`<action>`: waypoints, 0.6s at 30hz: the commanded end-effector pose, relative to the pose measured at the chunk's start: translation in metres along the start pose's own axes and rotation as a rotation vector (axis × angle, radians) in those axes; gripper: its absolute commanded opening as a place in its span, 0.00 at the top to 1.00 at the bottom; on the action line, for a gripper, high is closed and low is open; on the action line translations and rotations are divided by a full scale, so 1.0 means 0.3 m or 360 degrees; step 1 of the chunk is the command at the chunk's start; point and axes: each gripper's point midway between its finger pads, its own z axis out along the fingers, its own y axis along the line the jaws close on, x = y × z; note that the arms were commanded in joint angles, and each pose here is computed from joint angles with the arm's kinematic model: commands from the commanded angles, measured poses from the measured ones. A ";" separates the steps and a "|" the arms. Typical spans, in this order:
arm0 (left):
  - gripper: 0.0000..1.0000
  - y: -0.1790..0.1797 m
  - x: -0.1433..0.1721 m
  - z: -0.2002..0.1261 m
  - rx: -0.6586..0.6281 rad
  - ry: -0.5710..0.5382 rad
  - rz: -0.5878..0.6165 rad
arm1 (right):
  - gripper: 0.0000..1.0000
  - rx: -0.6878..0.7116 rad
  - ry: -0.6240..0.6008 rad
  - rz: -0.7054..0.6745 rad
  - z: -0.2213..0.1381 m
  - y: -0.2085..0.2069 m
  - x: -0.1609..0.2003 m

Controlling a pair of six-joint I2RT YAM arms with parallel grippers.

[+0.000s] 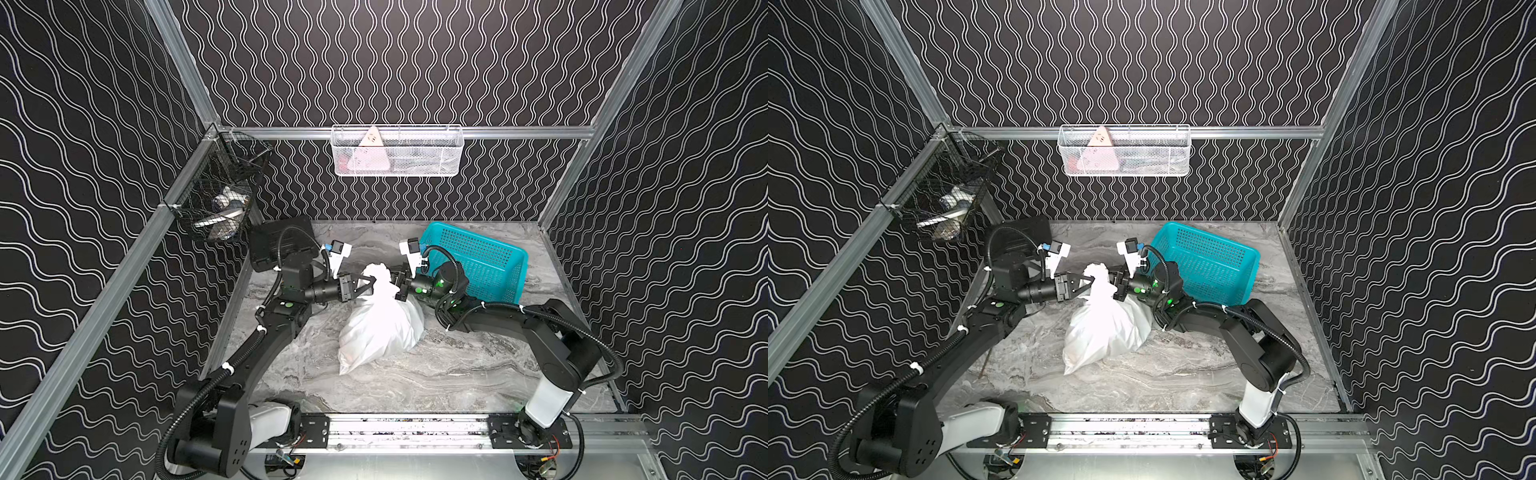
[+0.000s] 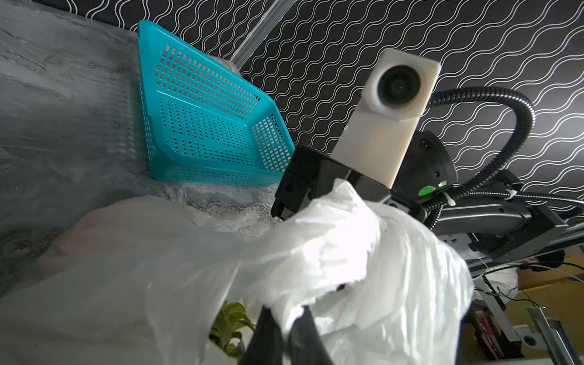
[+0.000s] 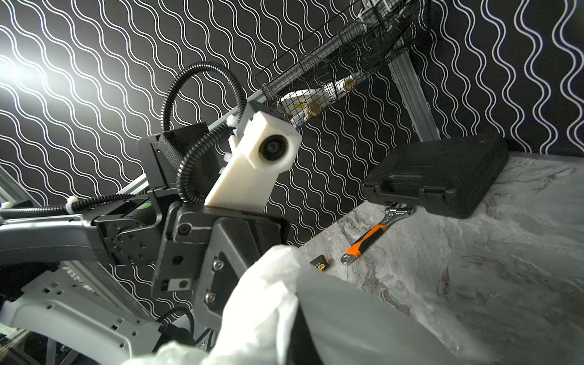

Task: Place the pineapple into a plastic bag & tie a knot
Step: Cross the plastic bag at the center of the board.

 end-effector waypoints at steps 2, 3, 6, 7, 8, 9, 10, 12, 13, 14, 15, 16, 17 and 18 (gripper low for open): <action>1.00 -0.031 -0.004 -0.015 0.0052 0.0007 0.0115 | 0.52 0.0228 -0.0006 -0.0040 -0.074 -0.044 -0.032; 1.00 -0.035 -0.001 -0.019 0.0059 0.0006 0.0124 | 0.48 0.0360 0.0018 -0.0016 -0.112 -0.078 -0.034; 1.00 -0.034 0.009 -0.020 0.0071 0.0023 0.0117 | 0.46 0.0688 0.0125 0.0043 -0.240 -0.143 -0.013; 1.00 -0.032 0.010 -0.019 0.0075 0.0026 0.0110 | 0.46 0.0734 0.0162 0.0052 -0.273 -0.132 -0.010; 1.00 -0.028 0.012 -0.018 0.0070 0.0027 0.0110 | 0.47 0.0756 0.0209 0.0062 -0.303 -0.104 -0.007; 1.00 -0.029 0.012 -0.018 0.0075 0.0028 0.0109 | 0.47 0.0766 0.0261 0.0086 -0.326 -0.070 -0.005; 1.00 -0.030 0.012 -0.017 0.0081 0.0028 0.0105 | 0.48 0.0738 0.0318 0.0115 -0.338 -0.032 0.004; 1.00 -0.034 0.014 -0.016 0.0088 0.0034 0.0111 | 0.48 0.0712 0.0414 0.0168 -0.351 0.027 0.036; 1.00 -0.033 0.016 -0.017 0.0085 0.0039 0.0111 | 0.49 0.0691 0.0444 0.0180 -0.349 0.048 0.045; 1.00 -0.034 0.018 -0.017 0.0085 0.0040 0.0110 | 0.49 0.0672 0.0478 0.0187 -0.343 0.068 0.052; 1.00 -0.032 0.018 -0.017 0.0088 0.0040 0.0105 | 0.49 0.0655 0.0498 0.0188 -0.333 0.083 0.055; 1.00 -0.033 0.019 -0.017 0.0091 0.0040 0.0101 | 0.49 0.0634 0.0513 0.0188 -0.321 0.092 0.057; 1.00 -0.037 0.021 -0.016 0.0096 0.0041 0.0103 | 0.50 0.0619 0.0536 0.0188 -0.307 0.096 0.061; 1.00 -0.041 0.022 -0.017 0.0100 0.0043 0.0106 | 0.50 0.0617 0.0552 0.0185 -0.296 0.092 0.063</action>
